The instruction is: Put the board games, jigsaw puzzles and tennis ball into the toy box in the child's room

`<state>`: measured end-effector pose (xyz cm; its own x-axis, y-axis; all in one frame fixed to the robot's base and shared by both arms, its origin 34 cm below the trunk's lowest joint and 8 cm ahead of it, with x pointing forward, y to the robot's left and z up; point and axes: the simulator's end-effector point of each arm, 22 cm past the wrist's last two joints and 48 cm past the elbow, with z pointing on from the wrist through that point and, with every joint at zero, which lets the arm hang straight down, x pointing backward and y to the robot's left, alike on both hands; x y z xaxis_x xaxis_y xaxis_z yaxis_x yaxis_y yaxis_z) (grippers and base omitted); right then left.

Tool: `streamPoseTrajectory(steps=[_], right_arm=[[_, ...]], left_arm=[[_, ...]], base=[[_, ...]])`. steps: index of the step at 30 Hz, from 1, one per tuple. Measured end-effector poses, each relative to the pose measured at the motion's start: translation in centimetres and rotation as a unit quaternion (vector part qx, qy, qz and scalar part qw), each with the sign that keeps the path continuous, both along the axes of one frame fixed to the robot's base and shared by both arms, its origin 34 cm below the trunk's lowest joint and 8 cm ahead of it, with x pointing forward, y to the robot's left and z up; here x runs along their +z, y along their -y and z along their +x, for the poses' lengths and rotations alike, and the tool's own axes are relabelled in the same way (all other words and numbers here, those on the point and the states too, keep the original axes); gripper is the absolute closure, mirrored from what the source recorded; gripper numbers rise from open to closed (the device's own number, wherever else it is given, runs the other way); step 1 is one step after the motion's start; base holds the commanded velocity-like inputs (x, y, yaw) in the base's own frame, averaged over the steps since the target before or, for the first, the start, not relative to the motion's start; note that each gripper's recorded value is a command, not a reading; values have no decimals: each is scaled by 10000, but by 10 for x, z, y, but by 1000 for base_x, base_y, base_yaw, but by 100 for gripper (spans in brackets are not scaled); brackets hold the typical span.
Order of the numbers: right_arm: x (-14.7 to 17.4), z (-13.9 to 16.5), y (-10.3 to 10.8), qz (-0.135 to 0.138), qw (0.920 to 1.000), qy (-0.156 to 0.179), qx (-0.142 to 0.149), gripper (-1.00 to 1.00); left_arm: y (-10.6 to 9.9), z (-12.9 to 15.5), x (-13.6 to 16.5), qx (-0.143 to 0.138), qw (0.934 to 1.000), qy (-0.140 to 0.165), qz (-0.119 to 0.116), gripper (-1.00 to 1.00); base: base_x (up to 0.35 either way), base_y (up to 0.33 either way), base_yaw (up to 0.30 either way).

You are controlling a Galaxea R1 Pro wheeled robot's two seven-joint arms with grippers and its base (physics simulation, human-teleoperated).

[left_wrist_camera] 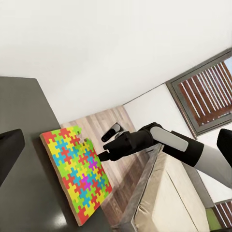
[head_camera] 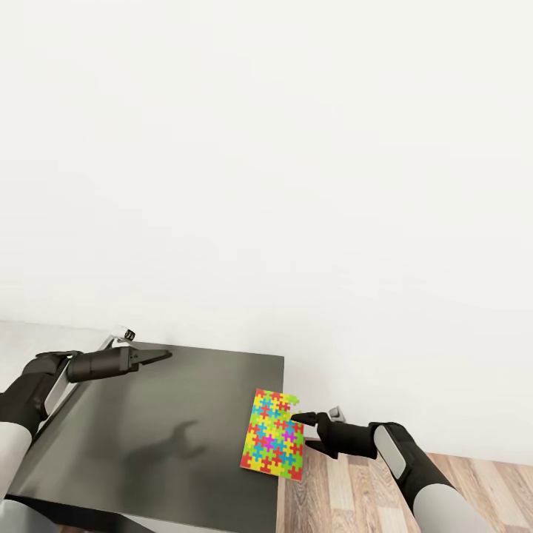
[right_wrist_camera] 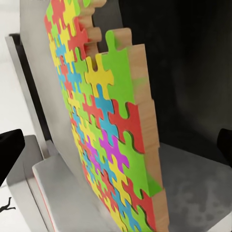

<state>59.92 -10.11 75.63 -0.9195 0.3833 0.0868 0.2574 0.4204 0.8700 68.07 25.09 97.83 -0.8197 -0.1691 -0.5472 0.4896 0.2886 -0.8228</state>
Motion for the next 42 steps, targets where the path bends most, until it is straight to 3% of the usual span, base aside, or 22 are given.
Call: streamPoseTrajectory(steps=[42], right_arm=[[-1, -2, -1, -31, 10000, -14, 64, -100]], left_arm=[[0, 0, 0, 6, 10000, -1, -6, -100]], base=[[-15, 15, 0]])
